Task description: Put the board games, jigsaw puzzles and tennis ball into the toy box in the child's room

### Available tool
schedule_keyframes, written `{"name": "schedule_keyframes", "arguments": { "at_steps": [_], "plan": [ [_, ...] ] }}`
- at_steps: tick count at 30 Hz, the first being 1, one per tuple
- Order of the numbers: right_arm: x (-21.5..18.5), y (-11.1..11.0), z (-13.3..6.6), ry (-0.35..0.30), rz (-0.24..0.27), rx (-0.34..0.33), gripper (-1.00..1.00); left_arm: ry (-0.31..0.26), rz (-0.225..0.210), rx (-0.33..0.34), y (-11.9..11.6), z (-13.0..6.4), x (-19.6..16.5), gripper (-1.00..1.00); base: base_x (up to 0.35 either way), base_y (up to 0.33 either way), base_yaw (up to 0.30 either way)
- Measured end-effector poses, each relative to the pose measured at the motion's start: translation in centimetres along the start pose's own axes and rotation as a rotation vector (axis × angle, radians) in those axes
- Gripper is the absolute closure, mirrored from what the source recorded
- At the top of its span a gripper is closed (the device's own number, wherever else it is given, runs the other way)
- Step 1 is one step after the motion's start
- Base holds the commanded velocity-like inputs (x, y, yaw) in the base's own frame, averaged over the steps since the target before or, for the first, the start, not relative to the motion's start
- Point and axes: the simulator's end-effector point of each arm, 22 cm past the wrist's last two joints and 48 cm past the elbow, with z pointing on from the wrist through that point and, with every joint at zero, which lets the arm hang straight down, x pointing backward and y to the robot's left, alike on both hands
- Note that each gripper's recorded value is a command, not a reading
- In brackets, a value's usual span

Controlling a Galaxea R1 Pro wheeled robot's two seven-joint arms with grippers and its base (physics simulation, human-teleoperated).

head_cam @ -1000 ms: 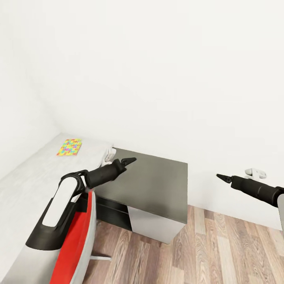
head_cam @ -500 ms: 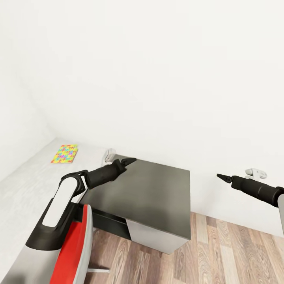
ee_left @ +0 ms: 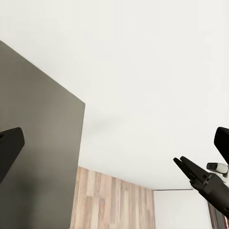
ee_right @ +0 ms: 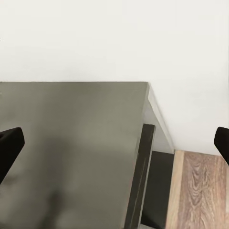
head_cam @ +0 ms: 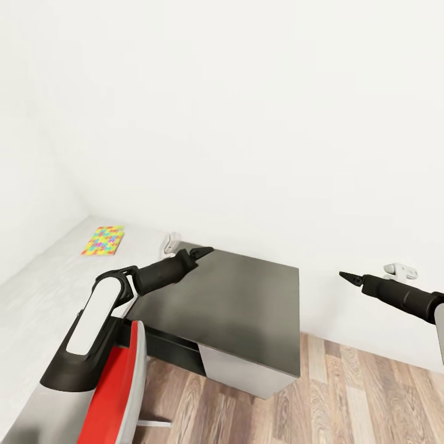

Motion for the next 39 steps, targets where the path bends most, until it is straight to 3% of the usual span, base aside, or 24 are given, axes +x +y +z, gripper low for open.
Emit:
{"name": "schedule_keyframes", "arguments": {
  "at_steps": [10, 39],
  "plan": [
    [-0.05, -0.08, -0.05, -0.002, 0.002, 0.001, -1.00, 0.002, 0.001, 0.000, -0.02, 0.02, 0.07, -1.00, 0.008, 0.005, 0.129],
    [-0.08, -0.12, -0.09, -0.003, 0.003, 0.001, -1.00, 0.010, 0.011, 0.000, -0.22, 0.26, 0.43, -1.00, 0.043, 0.031, 0.008]
  ]
}}
